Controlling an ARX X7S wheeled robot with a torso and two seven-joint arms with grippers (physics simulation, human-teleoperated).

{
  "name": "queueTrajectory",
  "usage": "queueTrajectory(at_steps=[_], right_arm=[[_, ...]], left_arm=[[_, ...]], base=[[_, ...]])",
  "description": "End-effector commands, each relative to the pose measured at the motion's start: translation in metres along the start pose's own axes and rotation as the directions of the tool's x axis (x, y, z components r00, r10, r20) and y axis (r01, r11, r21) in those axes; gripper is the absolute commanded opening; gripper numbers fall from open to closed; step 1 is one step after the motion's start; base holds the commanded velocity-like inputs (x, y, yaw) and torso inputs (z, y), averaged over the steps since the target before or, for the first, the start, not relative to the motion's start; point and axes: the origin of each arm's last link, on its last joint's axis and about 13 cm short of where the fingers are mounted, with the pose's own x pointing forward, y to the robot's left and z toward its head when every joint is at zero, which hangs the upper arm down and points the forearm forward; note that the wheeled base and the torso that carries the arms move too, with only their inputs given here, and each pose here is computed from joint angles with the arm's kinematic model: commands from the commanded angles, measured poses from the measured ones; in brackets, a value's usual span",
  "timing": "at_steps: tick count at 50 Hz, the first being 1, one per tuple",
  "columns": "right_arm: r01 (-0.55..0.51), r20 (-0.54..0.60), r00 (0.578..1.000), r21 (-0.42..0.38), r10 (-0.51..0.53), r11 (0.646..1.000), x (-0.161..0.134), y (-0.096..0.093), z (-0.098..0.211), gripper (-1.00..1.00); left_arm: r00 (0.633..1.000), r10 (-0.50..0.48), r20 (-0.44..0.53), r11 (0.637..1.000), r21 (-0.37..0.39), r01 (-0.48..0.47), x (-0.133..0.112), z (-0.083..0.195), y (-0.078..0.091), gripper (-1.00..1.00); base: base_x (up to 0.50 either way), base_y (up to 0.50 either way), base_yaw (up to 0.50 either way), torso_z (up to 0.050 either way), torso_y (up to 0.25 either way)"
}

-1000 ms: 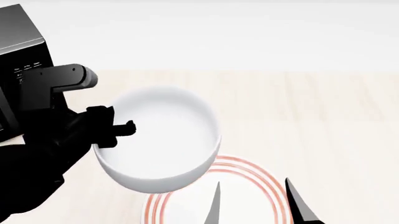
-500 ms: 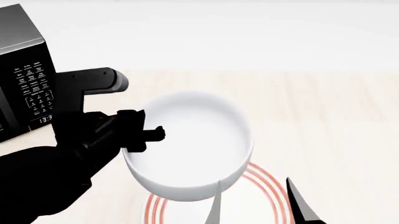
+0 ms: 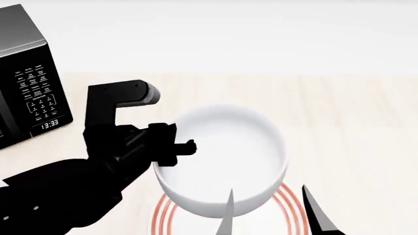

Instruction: Pick up the white bowl and put it on the plate.

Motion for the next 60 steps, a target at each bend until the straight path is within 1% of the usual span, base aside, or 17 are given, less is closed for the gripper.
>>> queueTrajectory(at_steps=[1,15,30,39,40,43,50,55,60], right_arm=[[0.000,0.003,1.000,0.000,0.000,1.000,0.000,-0.001,0.001,1.00],[-0.002,0.001,1.000,0.003,0.002,1.000,0.000,0.000,0.001,1.00],[-0.003,-0.001,1.000,0.007,0.003,1.000,0.000,0.000,0.001,1.00],[-0.008,-0.001,1.000,0.004,0.008,1.000,0.000,0.001,0.001,1.00],[-0.008,-0.001,1.000,0.002,0.008,1.000,0.000,0.001,0.001,1.00],[-0.009,-0.001,1.000,0.002,0.009,1.000,0.000,0.001,0.002,1.00],[-0.011,-0.001,1.000,0.002,0.011,1.000,-0.001,0.001,0.002,1.00],[-0.012,-0.003,1.000,0.001,0.012,1.000,-0.001,0.001,0.001,1.00],[-0.015,-0.002,1.000,0.001,0.015,1.000,-0.001,0.002,0.002,1.00]], left_arm=[[1.000,-0.025,0.003,1.000,-0.015,0.025,0.006,-0.006,-0.005,-1.00],[0.999,-0.024,-0.023,1.000,-0.008,0.024,0.010,-0.020,-0.004,-1.00],[0.999,-0.006,-0.043,1.000,-0.007,0.006,0.018,-0.034,0.003,-1.00],[0.998,-0.002,-0.063,1.000,-0.025,0.001,0.023,-0.044,0.007,-1.00],[0.997,-0.010,-0.071,0.999,-0.043,0.007,0.023,-0.045,0.007,-1.00],[0.997,-0.012,-0.075,0.999,-0.050,0.008,0.023,-0.049,0.009,-1.00],[0.997,-0.005,-0.073,1.000,-0.031,0.002,0.026,-0.055,0.011,-1.00],[0.997,0.009,-0.082,0.999,-0.030,-0.012,0.031,-0.062,0.015,-1.00],[0.996,0.006,-0.086,0.999,-0.035,-0.009,0.032,-0.064,0.017,-1.00]], base=[[0.00,0.00,0.00,0.000,0.000],[0.00,0.00,0.00,0.000,0.000],[0.00,0.00,0.00,0.000,0.001],[0.00,0.00,0.00,0.000,0.000],[0.00,0.00,0.00,0.000,0.000],[0.00,0.00,0.00,0.000,0.003],[0.00,0.00,0.00,0.000,0.000],[0.00,0.00,0.00,0.000,0.000],[0.00,0.00,0.00,0.000,0.000]])
